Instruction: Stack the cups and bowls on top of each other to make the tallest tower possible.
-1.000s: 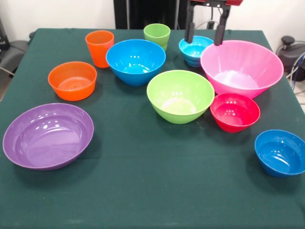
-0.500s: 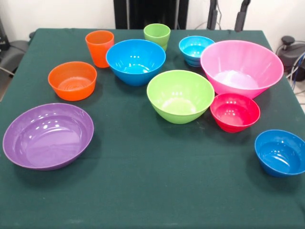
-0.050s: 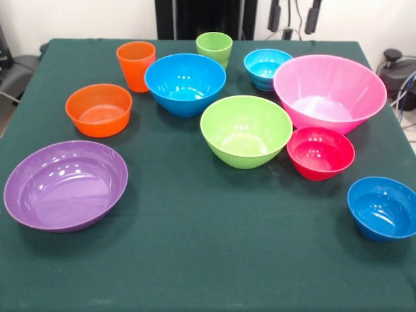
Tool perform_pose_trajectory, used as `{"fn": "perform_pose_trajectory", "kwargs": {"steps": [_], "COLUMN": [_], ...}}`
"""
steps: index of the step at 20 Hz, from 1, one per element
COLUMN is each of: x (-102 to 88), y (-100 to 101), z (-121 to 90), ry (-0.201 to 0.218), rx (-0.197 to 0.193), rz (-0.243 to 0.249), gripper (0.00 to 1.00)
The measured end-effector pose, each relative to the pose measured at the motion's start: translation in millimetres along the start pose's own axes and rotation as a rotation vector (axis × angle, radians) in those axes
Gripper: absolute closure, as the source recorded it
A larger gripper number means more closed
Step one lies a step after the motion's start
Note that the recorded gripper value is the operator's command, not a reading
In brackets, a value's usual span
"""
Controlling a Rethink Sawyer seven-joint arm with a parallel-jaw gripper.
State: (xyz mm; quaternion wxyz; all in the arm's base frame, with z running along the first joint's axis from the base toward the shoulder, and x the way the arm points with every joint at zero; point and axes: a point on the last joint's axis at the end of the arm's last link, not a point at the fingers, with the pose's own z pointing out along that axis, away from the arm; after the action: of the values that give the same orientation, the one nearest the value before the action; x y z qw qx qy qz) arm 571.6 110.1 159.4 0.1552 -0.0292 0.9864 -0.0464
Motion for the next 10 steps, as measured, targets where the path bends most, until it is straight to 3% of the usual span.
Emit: {"fn": "perform_pose_trajectory", "kwargs": {"steps": [10], "x": [6.3], "y": [-1.7], "z": [1.3], "ry": [0.004], "rx": [-0.002], "rz": [0.004], "gripper": [0.00]}}
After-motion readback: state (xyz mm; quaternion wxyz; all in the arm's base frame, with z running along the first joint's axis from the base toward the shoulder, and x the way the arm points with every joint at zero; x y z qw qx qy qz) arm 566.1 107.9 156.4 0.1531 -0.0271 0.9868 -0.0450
